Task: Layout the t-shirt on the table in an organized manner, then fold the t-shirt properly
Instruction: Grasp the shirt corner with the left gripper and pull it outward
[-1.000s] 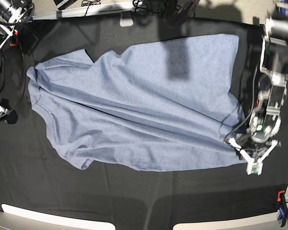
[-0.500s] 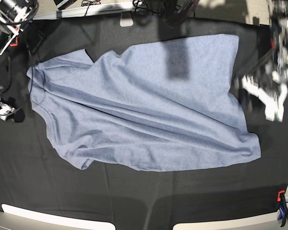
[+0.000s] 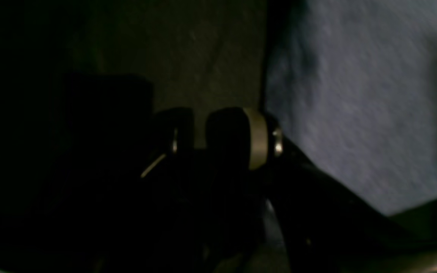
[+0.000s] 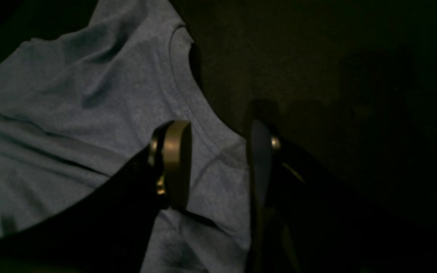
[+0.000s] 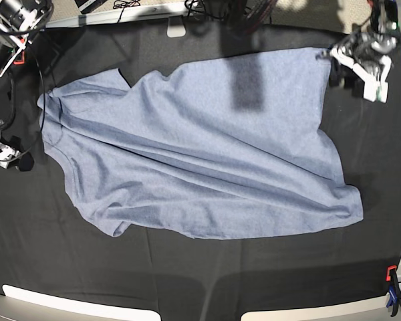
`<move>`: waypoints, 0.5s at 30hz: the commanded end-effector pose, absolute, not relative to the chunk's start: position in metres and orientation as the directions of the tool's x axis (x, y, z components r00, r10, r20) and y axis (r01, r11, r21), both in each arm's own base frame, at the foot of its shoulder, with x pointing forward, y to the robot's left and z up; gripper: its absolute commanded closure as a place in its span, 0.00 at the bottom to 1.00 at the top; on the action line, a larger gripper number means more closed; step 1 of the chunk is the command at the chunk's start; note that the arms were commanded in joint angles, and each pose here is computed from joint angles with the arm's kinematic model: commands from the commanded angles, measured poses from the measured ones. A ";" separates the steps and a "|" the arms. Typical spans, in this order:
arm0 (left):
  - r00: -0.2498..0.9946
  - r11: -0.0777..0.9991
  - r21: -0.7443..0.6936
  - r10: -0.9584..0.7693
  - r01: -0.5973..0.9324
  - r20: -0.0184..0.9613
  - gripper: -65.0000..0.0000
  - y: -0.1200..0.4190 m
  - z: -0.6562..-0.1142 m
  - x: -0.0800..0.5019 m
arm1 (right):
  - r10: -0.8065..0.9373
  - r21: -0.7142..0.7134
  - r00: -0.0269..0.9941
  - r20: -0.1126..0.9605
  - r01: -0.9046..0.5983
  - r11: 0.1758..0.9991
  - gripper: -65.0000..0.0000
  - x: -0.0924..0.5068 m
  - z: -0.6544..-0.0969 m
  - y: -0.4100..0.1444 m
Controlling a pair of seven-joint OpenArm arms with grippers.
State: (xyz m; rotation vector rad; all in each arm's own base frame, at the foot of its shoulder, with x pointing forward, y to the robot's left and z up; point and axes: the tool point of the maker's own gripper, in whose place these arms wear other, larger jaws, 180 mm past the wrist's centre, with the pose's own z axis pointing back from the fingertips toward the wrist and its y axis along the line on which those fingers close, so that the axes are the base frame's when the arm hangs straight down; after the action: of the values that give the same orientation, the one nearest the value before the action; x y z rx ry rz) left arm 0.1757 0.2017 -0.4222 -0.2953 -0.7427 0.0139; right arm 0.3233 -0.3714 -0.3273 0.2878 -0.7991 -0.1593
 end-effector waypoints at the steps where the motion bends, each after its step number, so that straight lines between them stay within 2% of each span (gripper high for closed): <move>1: 0.740 0.951 -0.288 0.115 0.111 0.663 0.71 0.199 -0.418 0.172 | -0.233 0.294 0.641 0.731 0.012 0.956 0.61 0.333 -0.305 -0.380; 15: 0.791 0.847 -0.490 0.151 0.206 0.593 0.71 0.159 -0.411 0.143 | -0.233 0.294 0.641 0.732 0.012 0.956 0.61 0.333 -0.305 -0.380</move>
State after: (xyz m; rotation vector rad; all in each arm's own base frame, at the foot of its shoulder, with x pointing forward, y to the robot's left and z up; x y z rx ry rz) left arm 0.1417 0.1584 -0.4168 -0.5603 -0.6497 -0.0175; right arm 0.3231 -0.3714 -0.3274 0.2875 -0.7986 -0.1590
